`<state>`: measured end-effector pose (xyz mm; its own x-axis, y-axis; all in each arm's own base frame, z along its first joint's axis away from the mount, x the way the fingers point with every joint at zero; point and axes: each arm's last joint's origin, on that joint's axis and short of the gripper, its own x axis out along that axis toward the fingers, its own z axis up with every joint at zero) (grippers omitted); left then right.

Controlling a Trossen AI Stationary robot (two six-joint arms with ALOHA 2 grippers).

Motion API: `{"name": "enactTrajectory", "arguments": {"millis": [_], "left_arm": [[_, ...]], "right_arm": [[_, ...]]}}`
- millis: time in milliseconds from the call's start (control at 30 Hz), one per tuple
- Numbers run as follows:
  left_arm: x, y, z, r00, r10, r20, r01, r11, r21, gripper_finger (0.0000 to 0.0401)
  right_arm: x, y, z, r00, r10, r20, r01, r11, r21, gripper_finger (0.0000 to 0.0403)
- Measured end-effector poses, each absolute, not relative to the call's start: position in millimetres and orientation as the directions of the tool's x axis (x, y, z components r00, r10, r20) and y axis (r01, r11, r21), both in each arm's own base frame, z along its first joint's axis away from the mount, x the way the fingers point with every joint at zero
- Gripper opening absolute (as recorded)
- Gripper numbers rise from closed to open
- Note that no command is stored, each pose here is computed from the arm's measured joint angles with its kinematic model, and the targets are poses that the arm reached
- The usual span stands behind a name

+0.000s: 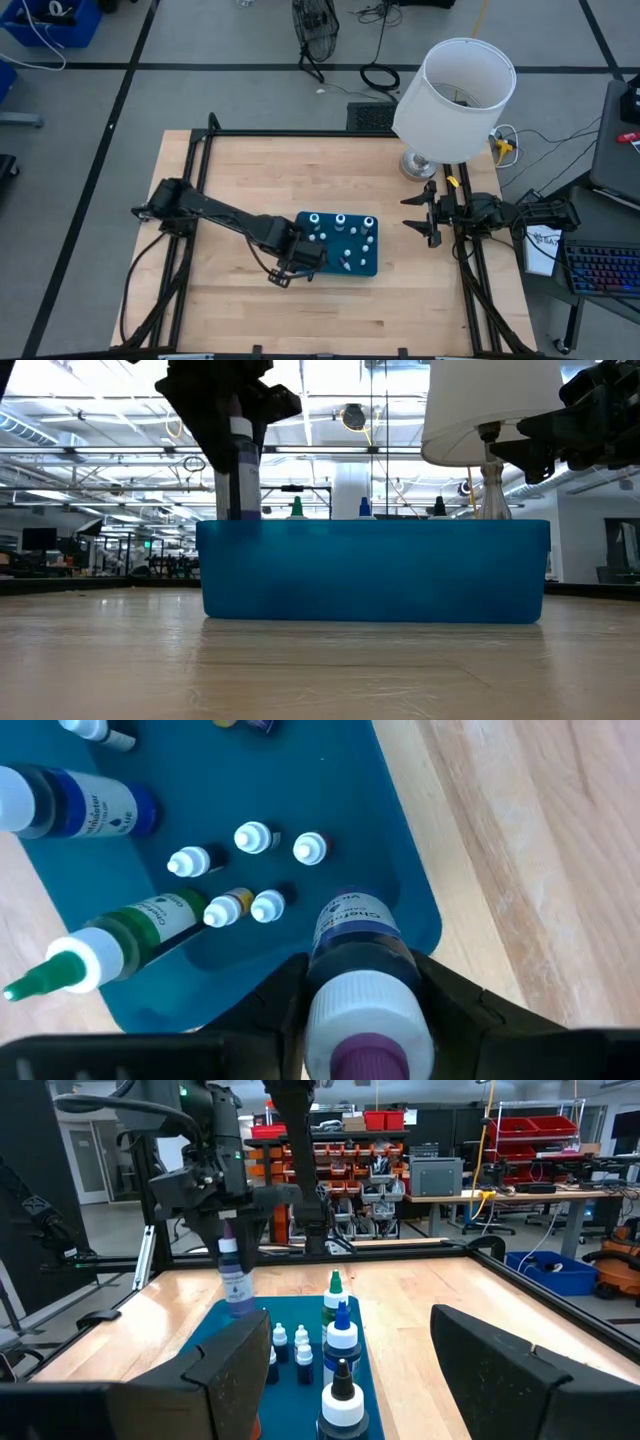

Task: Pick & Place food coloring
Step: Put the big purple food coloring bottle into the blue bin

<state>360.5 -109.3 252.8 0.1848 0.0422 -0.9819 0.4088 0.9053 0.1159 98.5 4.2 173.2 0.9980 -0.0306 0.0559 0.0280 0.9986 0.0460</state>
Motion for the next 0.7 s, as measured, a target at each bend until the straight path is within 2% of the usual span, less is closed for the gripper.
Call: {"name": "enactTrajectory", "arguments": {"millis": [700], "left_arm": [[360.5,-95.7,205.9,0.179,-0.040,-0.983,0.390,0.920,0.033,0.0142]], "right_arm": [[98.5,4.2,173.2,0.998,-0.030,0.056,0.028,0.999,0.046,0.0263]]}}
